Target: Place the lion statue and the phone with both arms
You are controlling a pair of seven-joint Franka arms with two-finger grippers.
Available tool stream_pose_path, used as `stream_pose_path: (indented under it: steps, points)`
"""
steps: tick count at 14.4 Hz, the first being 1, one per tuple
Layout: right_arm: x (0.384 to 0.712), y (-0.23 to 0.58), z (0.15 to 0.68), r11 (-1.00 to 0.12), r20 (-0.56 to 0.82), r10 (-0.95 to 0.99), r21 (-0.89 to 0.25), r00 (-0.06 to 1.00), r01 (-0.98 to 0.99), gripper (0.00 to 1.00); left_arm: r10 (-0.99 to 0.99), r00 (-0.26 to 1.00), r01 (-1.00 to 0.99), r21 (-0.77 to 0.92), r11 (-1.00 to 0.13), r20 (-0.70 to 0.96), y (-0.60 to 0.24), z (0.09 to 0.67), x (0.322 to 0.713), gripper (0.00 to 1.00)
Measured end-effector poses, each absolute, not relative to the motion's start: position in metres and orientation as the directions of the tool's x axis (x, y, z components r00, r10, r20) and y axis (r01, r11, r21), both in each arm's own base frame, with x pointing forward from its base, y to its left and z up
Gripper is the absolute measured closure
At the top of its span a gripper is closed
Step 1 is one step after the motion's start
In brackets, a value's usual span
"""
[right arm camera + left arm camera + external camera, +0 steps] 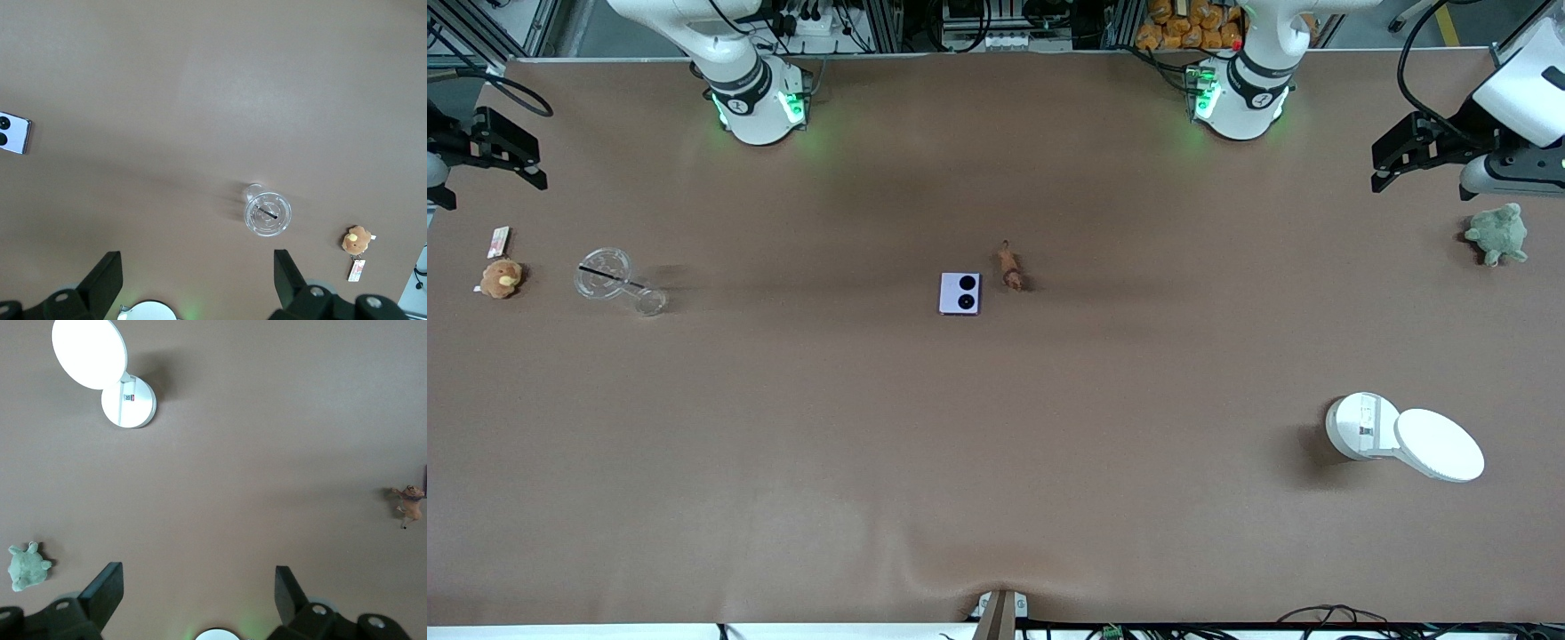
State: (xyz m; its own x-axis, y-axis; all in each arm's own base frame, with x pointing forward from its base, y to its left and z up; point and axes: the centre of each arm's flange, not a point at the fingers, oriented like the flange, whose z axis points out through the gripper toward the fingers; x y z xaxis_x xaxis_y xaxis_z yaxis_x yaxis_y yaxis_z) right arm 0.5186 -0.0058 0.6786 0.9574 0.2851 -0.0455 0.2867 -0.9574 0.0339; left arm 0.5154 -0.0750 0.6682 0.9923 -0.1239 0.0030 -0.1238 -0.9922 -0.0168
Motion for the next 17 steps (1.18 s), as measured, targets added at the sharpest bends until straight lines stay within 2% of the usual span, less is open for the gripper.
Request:
stream_pose_path:
  steps: [17]
  points:
    - [0.514, -0.011, 0.677, -0.961, -0.073, 0.274, 0.007, 0.959, 0.275, 0.00, -0.085, 0.995, -0.086, -0.016, -0.996, -0.048, -0.055, 0.651, 0.525, 0.00]
